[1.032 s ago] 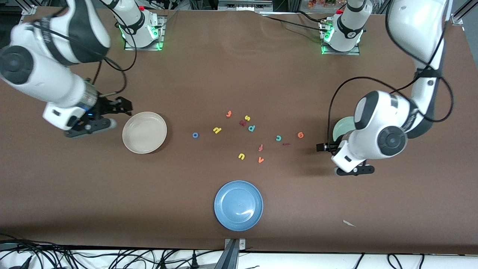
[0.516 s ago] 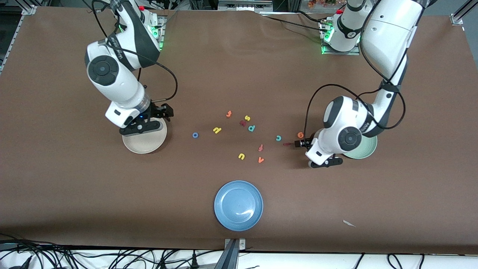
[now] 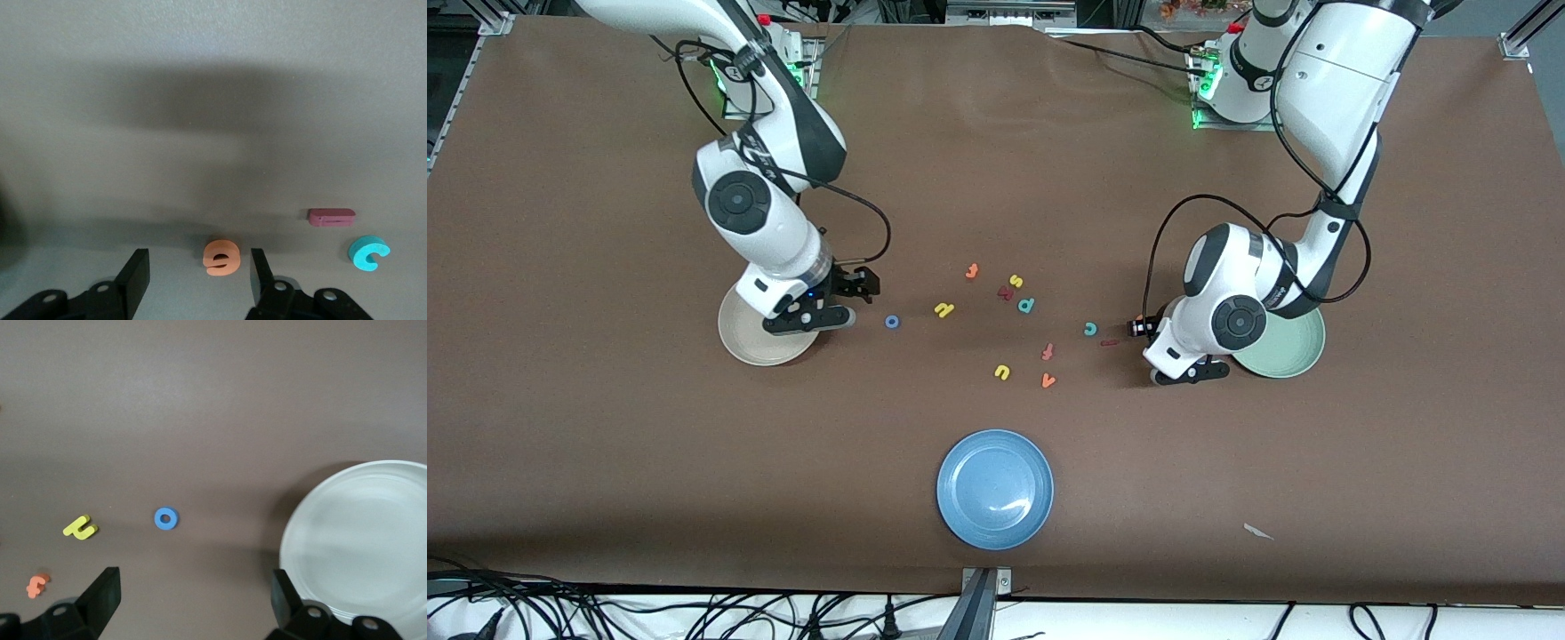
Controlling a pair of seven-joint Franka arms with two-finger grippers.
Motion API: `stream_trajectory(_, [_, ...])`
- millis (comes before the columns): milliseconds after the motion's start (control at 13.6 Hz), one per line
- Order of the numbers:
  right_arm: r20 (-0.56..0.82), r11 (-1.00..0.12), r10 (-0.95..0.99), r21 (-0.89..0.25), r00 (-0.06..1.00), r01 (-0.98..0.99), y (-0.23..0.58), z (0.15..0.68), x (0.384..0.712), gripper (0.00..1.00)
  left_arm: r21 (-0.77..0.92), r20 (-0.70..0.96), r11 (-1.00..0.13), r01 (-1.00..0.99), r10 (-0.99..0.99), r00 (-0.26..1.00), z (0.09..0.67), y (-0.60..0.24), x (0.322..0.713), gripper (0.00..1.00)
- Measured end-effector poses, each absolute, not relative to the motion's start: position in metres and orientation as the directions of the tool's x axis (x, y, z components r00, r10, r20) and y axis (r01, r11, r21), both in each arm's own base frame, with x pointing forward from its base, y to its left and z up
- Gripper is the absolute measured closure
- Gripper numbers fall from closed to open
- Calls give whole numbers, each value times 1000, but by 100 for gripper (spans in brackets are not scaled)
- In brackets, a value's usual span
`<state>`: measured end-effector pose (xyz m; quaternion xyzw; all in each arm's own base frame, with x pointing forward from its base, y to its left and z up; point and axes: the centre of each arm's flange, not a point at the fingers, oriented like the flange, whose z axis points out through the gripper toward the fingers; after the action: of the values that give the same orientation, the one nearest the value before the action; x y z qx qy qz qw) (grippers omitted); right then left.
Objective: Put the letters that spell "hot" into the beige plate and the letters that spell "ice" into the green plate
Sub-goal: 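Lower both grippers onto the orange 9 and the blue o, then grasp the orange 9 with the left gripper and the blue o with the right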
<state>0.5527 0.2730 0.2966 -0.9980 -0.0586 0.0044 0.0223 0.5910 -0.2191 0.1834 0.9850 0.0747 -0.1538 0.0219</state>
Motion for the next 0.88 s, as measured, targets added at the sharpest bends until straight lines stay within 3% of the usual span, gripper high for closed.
stream_trajectory(442, [18, -993, 117, -7, 993, 117, 308, 243, 529, 0, 10, -291, -982, 190, 179, 940, 172, -231, 583, 33])
stream_trajectory(663, [24, -994, 108, -30, 994, 109, 310, 226, 529, 0, 7, -292, -980, 198, 187, 938, 172, -231, 583, 47])
stream_trajectory(884, [33, -992, 117, -53, 993, 119, 316, 208, 527, 0, 4, -296, -980, 199, 189, 936, 169, -230, 582, 48])
